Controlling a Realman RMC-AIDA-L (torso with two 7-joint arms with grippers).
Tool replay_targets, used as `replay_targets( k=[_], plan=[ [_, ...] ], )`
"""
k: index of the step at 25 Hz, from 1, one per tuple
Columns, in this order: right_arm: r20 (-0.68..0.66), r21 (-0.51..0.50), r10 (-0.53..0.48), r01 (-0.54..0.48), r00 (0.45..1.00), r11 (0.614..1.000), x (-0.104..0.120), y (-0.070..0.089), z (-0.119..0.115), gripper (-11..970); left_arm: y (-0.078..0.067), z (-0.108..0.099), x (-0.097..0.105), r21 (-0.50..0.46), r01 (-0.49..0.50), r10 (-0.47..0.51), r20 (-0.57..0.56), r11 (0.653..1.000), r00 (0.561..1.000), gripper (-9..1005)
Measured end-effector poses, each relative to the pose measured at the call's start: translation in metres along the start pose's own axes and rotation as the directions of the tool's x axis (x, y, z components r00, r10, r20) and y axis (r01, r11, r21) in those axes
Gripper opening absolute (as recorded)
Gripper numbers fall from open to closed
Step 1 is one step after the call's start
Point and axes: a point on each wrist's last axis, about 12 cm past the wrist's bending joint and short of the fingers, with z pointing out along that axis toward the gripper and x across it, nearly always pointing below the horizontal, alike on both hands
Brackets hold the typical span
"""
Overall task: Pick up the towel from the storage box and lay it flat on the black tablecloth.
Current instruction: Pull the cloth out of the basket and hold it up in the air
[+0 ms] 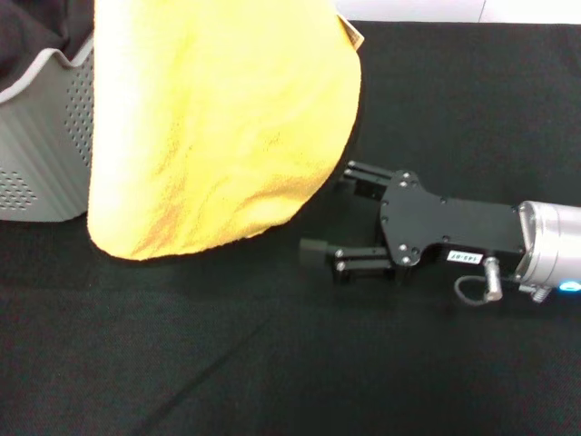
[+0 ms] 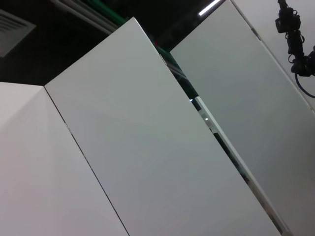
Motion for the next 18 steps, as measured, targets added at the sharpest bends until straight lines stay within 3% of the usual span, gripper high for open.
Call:
replay_targets(
  k=[17, 18],
  plan=[
    [-0.008, -0.047, -0.010, 0.010, 1.000, 0.999, 0.001, 0.004, 0.013, 831, 0.000, 0.002, -0.002, 0.004, -0.006, 0.005, 0.026, 1.000, 1.000, 22],
    [-0.007, -0.048, -0.011, 0.011, 1.000, 0.999, 0.000, 0.004, 0.013, 754, 0.000, 0.002, -0.002, 0.004, -0.005, 0.005, 0.026, 1.000, 1.000, 22]
  ],
)
